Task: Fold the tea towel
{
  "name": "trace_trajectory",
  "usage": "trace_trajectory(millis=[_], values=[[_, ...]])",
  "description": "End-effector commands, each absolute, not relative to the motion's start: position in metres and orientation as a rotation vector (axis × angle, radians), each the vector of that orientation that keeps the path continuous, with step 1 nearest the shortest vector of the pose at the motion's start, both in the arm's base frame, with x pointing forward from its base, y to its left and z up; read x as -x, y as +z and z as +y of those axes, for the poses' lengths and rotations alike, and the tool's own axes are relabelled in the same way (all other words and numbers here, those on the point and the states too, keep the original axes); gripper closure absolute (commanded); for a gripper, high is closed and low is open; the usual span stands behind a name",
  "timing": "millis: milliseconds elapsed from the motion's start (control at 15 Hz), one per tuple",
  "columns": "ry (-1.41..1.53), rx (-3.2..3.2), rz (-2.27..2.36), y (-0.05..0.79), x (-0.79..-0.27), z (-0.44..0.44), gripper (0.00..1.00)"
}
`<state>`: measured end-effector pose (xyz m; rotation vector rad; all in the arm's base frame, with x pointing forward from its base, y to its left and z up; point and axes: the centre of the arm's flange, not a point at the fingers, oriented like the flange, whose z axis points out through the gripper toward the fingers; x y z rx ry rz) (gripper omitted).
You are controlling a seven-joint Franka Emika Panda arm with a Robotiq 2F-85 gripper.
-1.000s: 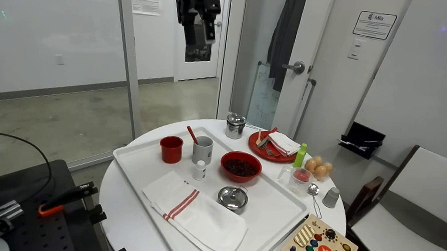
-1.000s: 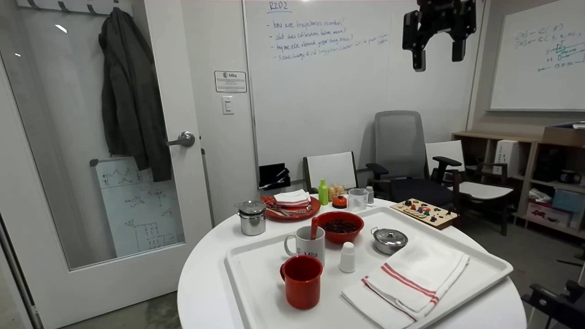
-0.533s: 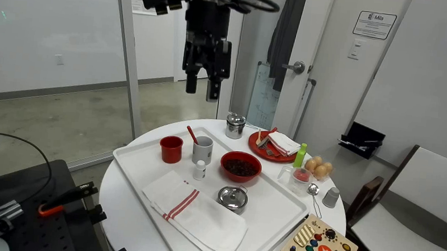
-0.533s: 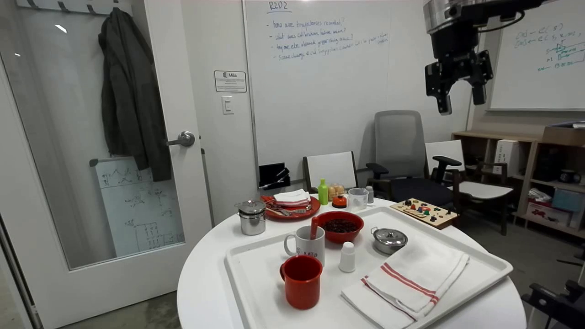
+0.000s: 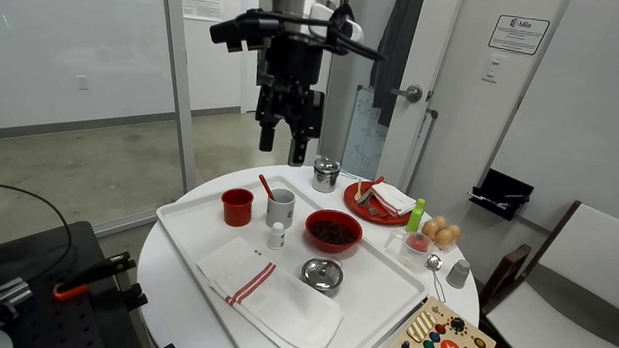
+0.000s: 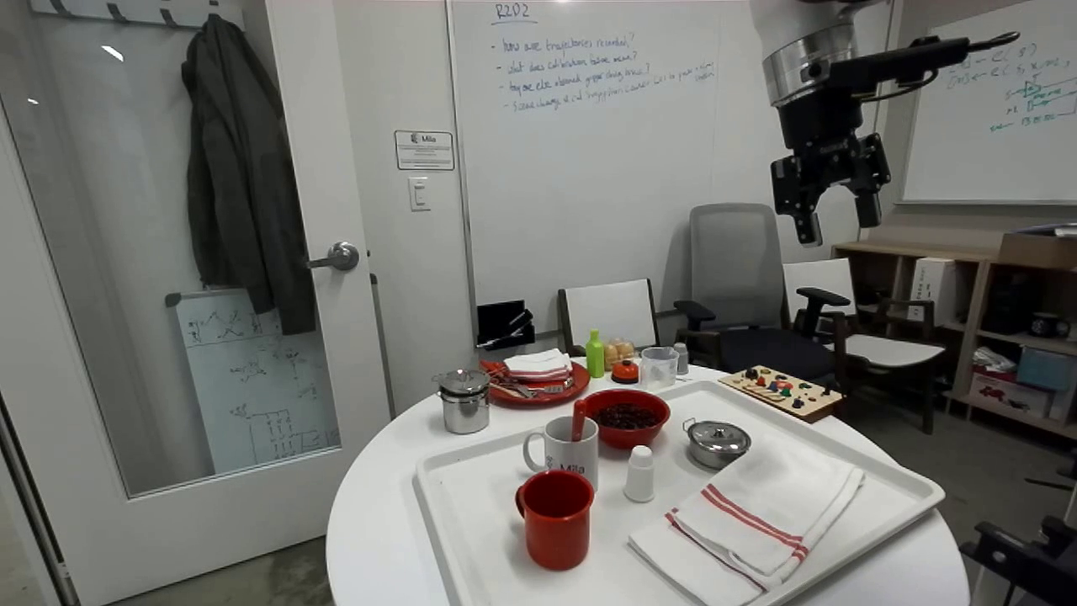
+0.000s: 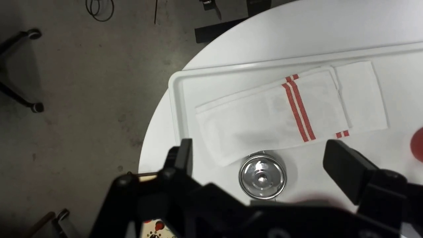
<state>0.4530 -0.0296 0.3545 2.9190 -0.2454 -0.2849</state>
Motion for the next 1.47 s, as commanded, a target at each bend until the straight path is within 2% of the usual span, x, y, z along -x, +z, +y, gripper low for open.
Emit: trace_trajectory(millis=[0, 400, 667, 1000, 1400], values=[[-0.283, -2.919, -0.246, 0.355, -0.453, -0.03, 0.0], [-0.275, -2.996, 0.178, 0.317, -0.464, -0.058, 0.0], [-0.429, -3.042, 0.417, 0.262, -0.481, -0.102, 0.0], [-0.649, -3.092, 0.434, 0.19, -0.498, -0.127, 0.0], [-0.77, -3.074, 0.29, 0.135, -0.521, -0.131, 0.0]])
